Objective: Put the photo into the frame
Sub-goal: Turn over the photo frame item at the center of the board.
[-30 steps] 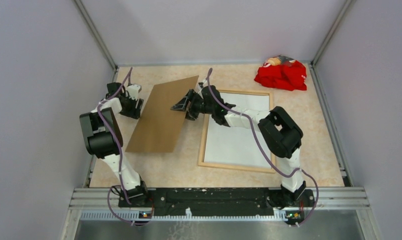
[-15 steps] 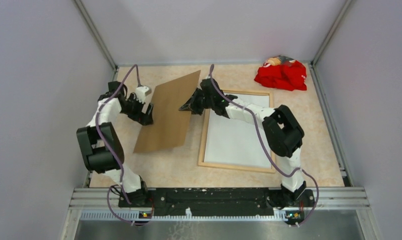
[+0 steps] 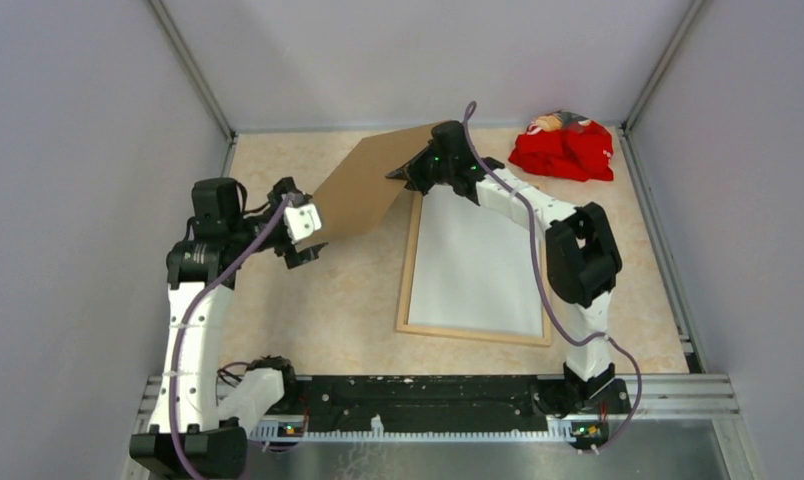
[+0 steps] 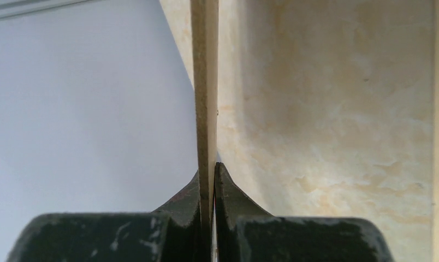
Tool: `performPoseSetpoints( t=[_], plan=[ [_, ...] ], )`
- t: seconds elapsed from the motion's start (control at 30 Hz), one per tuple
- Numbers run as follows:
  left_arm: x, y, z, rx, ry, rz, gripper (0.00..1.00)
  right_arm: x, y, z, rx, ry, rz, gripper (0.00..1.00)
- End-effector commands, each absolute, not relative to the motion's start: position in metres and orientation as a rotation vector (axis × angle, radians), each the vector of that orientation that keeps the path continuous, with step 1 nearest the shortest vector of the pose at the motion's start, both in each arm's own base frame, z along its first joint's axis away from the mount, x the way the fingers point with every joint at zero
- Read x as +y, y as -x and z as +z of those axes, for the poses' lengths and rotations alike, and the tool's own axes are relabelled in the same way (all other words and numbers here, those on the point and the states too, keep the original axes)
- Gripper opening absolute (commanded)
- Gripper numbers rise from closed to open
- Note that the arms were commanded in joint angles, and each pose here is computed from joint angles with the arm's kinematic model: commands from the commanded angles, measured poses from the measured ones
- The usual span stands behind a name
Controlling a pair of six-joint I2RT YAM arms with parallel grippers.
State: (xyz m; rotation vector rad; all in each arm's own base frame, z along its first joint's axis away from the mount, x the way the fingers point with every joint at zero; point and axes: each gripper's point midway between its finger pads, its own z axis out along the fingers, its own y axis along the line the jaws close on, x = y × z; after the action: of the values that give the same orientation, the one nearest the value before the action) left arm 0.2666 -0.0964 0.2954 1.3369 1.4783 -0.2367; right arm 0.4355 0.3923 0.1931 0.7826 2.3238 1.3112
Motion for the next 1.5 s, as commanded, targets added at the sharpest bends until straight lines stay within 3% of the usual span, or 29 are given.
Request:
performPoseSetpoints(
  t=[0.0,0.3,0.5,0.6,0.77,0.83,0.9,1.07,1.17,1.27,1.47],
  plan=[
    [-0.105,-0.258,0.267,1.396,-1.503,-0.188,0.98,0.409,-0.423,0.314,2.114,-0.685,1.592,0.0],
    [-0.11,-0.279,0.272,1.268,-1.476,0.032,0.94,0.423,-0.399,0.337,2.086,-0.646,1.691,0.0],
    [-0.111,-0.296,0.288,1.228,-1.402,0.107,0.79,0.442,-0.381,0.343,2.08,-0.618,1.776,0.0],
    [-0.106,-0.302,0.29,1.216,-1.391,0.168,0.64,0.447,-0.376,0.35,2.058,-0.593,1.819,0.0],
    [-0.097,-0.309,0.302,1.151,-1.346,0.294,0.22,0.453,-0.365,0.365,2.045,-0.531,1.849,0.0],
    [-0.091,-0.314,0.311,1.12,-1.305,0.364,0.1,0.455,-0.36,0.37,2.046,-0.495,1.864,0.0],
    [-0.086,-0.316,0.323,1.082,-1.268,0.424,0.01,0.456,-0.355,0.375,2.048,-0.447,1.878,0.17],
    [-0.082,-0.318,0.342,1.056,-1.223,0.468,0.0,0.442,-0.344,0.377,2.098,-0.207,1.819,0.59],
    [-0.083,-0.317,0.351,1.072,-1.201,0.437,0.0,0.413,-0.336,0.378,2.09,0.023,1.707,0.73],
    [-0.089,-0.313,0.354,1.082,-1.225,0.382,0.0,0.375,-0.327,0.385,2.036,0.288,1.504,0.81],
    [-0.109,-0.3,0.368,1.109,-1.311,0.206,0.0,0.318,-0.312,0.392,1.827,0.741,0.984,0.83]
  ],
)
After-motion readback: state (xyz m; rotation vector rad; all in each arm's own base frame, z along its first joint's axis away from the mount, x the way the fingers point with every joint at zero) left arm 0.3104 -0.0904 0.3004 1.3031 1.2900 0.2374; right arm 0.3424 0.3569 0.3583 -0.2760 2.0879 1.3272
